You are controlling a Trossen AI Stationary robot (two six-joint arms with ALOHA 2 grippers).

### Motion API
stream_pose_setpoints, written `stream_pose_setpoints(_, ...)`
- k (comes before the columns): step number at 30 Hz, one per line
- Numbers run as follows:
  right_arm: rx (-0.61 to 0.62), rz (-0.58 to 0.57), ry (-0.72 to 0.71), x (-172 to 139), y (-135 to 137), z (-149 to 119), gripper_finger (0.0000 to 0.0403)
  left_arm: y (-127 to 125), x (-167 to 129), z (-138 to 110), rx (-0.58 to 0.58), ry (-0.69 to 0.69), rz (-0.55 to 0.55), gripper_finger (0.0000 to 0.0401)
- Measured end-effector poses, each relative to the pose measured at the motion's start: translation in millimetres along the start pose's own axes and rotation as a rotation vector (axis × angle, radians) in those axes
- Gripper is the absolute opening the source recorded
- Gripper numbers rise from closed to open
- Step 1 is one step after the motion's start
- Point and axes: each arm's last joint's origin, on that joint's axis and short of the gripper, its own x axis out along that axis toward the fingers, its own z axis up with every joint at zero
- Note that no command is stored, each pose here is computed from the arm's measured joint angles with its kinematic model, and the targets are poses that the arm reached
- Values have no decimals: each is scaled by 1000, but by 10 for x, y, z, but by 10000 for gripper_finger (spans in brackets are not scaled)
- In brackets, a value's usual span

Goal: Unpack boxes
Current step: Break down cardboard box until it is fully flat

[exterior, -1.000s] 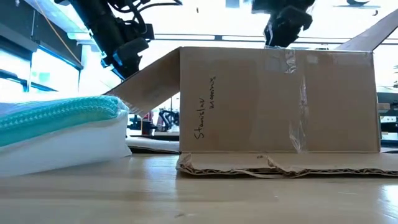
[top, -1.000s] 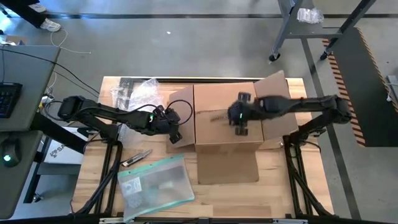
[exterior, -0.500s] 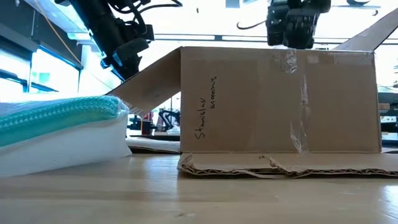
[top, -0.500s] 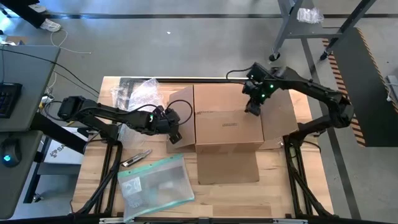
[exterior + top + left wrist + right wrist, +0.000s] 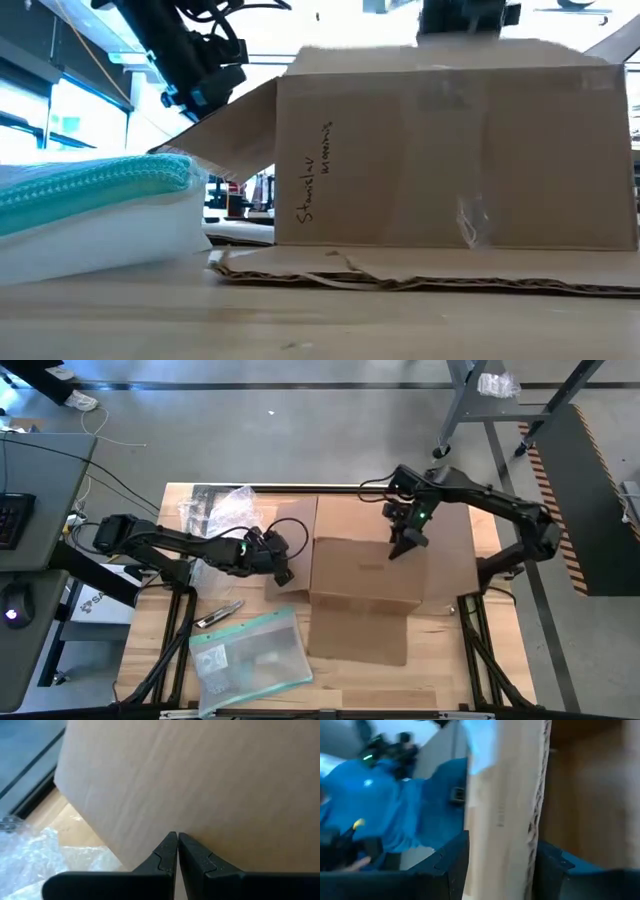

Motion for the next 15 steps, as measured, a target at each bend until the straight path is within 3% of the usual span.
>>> stream_pose_setpoints(5, -173, 69, 5, 173, 530, 155, 156, 90, 64, 46, -36, 0, 39, 0)
stream_pose_setpoints(11, -322, 178, 54, 642, 1094, 173, 156, 223, 147, 95, -50, 7, 100, 0)
stream_pose_setpoints(15, -396, 36, 105, 1023, 1308, 67, 156, 301, 174, 125, -23, 2, 140, 0)
